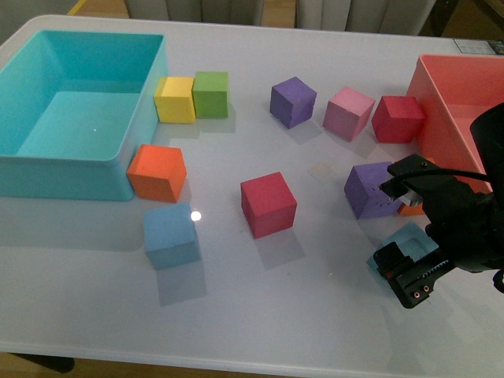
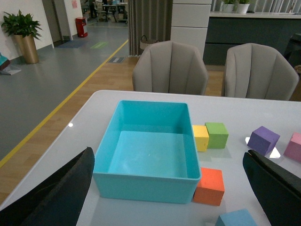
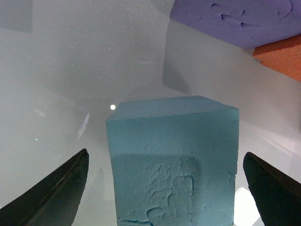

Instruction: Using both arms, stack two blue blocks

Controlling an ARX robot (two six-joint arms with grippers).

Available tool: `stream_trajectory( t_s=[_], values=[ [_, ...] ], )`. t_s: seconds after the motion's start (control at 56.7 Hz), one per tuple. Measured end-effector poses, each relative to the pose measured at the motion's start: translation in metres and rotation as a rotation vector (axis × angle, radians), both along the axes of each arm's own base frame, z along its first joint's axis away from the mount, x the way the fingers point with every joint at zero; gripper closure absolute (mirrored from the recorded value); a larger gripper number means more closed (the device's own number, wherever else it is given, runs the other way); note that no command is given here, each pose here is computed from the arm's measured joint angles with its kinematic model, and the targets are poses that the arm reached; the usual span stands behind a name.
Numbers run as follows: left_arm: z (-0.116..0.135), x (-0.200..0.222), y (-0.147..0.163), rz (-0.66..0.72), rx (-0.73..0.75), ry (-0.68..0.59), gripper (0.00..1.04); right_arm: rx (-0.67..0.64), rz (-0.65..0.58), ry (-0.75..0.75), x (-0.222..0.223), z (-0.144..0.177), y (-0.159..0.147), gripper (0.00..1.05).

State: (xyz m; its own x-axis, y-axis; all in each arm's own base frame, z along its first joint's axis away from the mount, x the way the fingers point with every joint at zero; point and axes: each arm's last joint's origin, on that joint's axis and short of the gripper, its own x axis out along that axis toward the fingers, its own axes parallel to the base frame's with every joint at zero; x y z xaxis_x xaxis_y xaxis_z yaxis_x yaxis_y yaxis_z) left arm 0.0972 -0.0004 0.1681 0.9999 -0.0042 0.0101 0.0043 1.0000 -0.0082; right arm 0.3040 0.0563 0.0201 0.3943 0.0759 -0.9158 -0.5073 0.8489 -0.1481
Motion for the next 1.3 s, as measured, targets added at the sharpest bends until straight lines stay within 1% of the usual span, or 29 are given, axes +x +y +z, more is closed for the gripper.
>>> stream_trajectory(
  t_s=[0.141, 0.159, 0.212, 0.229, 0.317, 0.388, 0.494, 0.599, 0.705, 0.829, 0.952, 1.111, 1.304],
  values=[
    [0.000, 0.000, 0.000, 0.000, 0.000, 0.000, 0.09, 0.000, -0.001, 0.009, 0.001, -0.006, 0.001, 0.09],
    [0.000, 0.000, 0.000, 0.000, 0.000, 0.000, 0.09, -0.001, -0.002, 0.010, 0.001, -0.007, 0.001, 0.10],
    [0.000, 0.000, 0.000, 0.000, 0.000, 0.000, 0.09, -0.003, -0.002, 0.009, 0.001, -0.008, 0.002, 0.18],
    [0.000, 0.000, 0.000, 0.000, 0.000, 0.000, 0.09, -0.003, -0.001, 0.010, 0.001, -0.008, 0.002, 0.24],
    [0.000, 0.000, 0.000, 0.000, 0.000, 0.000, 0.09, -0.002, 0.001, 0.010, -0.002, -0.009, 0.001, 0.43],
    [0.000, 0.000, 0.000, 0.000, 0.000, 0.000, 0.09, 0.001, 0.008, 0.006, -0.006, -0.006, 0.001, 0.51],
    [0.000, 0.000, 0.000, 0.000, 0.000, 0.000, 0.09, 0.036, 0.026, -0.005, -0.013, 0.004, 0.000, 0.57],
    [0.000, 0.000, 0.000, 0.000, 0.000, 0.000, 0.09, 0.080, 0.041, -0.040, -0.015, 0.023, 0.001, 0.60],
    [0.000, 0.000, 0.000, 0.000, 0.000, 0.000, 0.09, 0.129, 0.043, -0.096, -0.009, 0.049, 0.003, 0.61],
    [0.000, 0.000, 0.000, 0.000, 0.000, 0.000, 0.09, 0.172, 0.020, -0.158, 0.010, 0.074, 0.009, 0.62],
    [0.000, 0.000, 0.000, 0.000, 0.000, 0.000, 0.09, 0.193, 0.017, -0.219, 0.034, 0.089, 0.021, 0.63],
    [0.000, 0.000, 0.000, 0.000, 0.000, 0.000, 0.09, 0.187, 0.022, -0.246, 0.066, 0.094, 0.044, 0.64],
    [0.000, 0.000, 0.000, 0.000, 0.000, 0.000, 0.09, 0.151, 0.050, -0.214, 0.108, 0.079, 0.087, 0.64]
  ],
)
